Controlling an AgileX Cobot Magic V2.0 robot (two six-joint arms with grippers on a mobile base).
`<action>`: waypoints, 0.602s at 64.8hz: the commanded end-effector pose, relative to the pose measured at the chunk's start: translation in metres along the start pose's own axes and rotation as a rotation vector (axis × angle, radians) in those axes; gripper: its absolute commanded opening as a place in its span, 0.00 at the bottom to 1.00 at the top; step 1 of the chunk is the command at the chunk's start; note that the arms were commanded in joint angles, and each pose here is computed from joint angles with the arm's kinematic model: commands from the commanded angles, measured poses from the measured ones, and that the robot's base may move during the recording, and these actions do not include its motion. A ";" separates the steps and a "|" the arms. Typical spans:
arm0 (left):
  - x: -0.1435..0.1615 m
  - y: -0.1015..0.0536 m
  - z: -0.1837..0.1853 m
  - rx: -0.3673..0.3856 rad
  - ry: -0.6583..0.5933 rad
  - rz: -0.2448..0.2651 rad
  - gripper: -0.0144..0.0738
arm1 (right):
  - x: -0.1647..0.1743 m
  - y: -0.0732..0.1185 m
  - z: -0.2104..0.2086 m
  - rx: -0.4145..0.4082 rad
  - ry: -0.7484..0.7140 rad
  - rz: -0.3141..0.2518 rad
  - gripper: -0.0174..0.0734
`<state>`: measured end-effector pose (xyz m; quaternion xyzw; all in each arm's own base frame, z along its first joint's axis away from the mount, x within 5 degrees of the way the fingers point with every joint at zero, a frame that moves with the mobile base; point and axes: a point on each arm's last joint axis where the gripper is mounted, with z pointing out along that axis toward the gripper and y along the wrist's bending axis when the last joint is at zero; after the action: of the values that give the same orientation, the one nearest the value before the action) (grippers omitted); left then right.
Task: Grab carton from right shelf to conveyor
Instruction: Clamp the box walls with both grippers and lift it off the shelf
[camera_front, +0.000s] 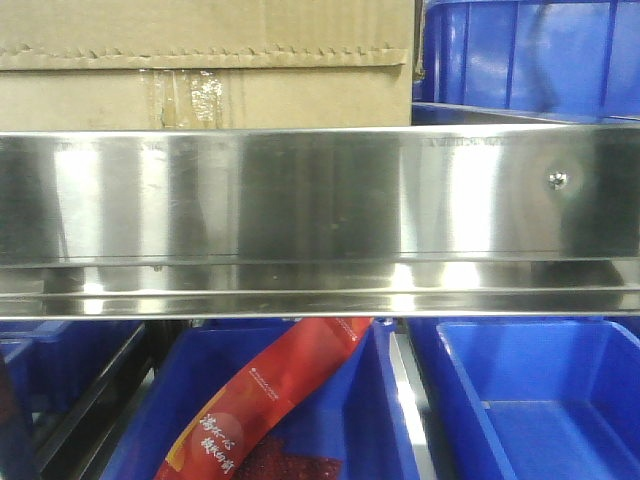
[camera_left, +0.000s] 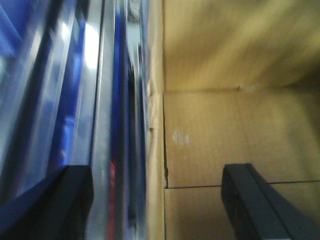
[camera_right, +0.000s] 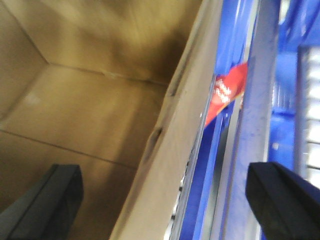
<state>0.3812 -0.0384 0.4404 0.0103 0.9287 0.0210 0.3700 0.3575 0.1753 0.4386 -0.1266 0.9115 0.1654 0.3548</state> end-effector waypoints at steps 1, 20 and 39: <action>-0.002 0.001 0.003 0.010 -0.010 -0.016 0.61 | -0.003 -0.001 0.005 0.006 -0.025 -0.005 0.76; -0.002 0.001 0.005 0.001 0.000 -0.012 0.17 | -0.002 -0.001 0.010 0.005 -0.010 -0.002 0.11; -0.001 0.003 -0.020 0.016 -0.035 -0.023 0.16 | -0.004 0.002 -0.019 -0.003 -0.047 -0.007 0.12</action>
<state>0.3825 -0.0405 0.4361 0.0102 0.9341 0.0107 0.3568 0.3625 0.1786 0.4312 -0.1205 0.9158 0.1662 0.3453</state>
